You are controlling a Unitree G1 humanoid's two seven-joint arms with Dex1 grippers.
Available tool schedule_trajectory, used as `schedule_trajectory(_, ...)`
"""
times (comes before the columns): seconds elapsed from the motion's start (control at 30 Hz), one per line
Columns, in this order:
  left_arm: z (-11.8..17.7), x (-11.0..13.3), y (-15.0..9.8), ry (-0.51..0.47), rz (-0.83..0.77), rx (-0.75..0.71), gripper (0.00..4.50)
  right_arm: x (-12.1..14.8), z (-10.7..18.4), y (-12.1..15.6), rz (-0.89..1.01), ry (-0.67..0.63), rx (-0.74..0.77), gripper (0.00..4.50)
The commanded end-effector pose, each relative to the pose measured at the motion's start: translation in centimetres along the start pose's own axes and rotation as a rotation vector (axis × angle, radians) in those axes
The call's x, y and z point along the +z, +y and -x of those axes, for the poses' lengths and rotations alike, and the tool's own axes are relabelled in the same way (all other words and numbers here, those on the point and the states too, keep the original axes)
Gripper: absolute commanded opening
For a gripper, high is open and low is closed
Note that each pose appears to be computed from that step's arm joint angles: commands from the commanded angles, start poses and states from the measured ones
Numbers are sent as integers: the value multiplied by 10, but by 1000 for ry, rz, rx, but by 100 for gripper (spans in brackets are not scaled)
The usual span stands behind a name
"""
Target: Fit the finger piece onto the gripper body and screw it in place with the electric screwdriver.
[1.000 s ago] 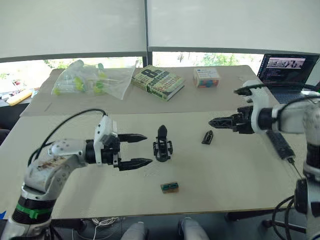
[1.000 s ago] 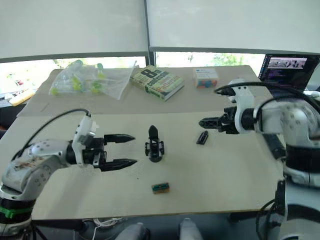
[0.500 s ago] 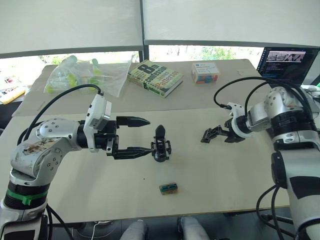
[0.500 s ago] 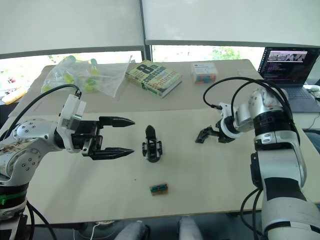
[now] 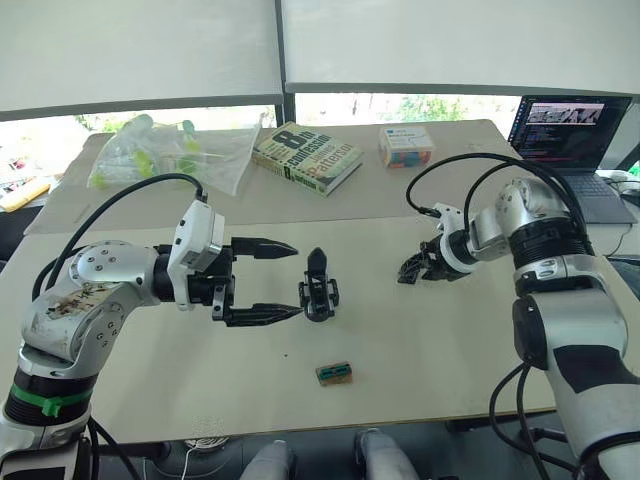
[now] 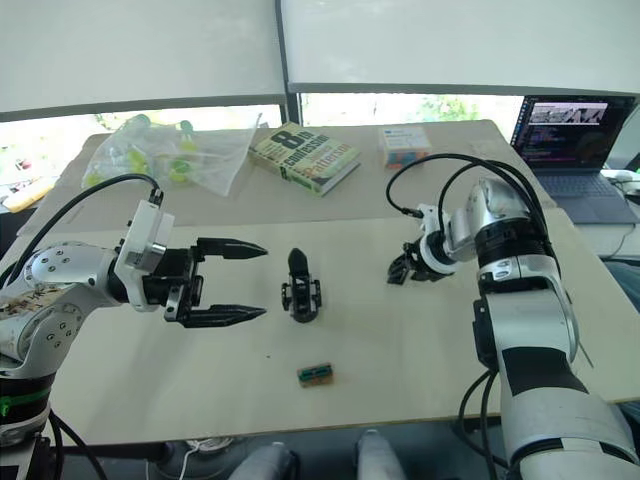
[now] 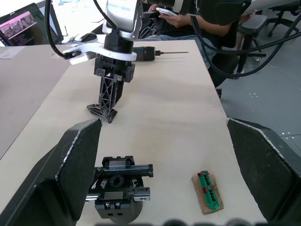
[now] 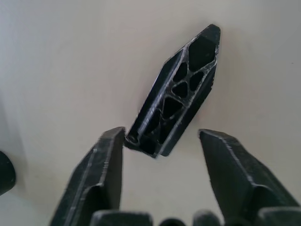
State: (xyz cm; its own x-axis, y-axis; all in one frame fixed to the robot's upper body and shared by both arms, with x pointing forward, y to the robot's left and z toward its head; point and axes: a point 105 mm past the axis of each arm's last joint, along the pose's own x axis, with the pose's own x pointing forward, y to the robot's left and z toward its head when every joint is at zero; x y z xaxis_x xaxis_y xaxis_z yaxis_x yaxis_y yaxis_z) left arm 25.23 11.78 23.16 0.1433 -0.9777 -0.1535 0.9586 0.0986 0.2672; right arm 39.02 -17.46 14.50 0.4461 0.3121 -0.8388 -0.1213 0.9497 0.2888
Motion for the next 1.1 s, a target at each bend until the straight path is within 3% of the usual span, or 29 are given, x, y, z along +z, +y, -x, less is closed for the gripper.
schedule_trajectory(0.03, 0, 4, -3, 8, -36, -15, 450, 13, 8, 2, 34, -56, 1, 156)
schedule_trajectory(0.17, 0, 4, -4, 10, -35, -22, 450, 12, 9, -5, 76, -54, -26, 156)
schedule_trajectory(0.3, -1, 4, -3, 13, -35, -31, 450, 10, 13, -11, 164, -46, -34, 45)
schedule_trajectory(0.67, -5, 6, -1, 8, -31, -57, 450, 9, 21, -13, 386, -6, -16, 42)
schedule_trajectory(0.73, -5, 6, 0, 5, -32, -58, 450, 6, 21, -15, 412, 14, -12, 145)
schedule_trajectory(0.9, -6, 7, -2, 2, -36, -64, 450, 7, 18, -22, 439, 19, -44, 311)
schedule_trajectory(1.1, -7, 7, -3, 1, -36, -63, 450, 9, 12, -19, 448, 17, -39, 311)
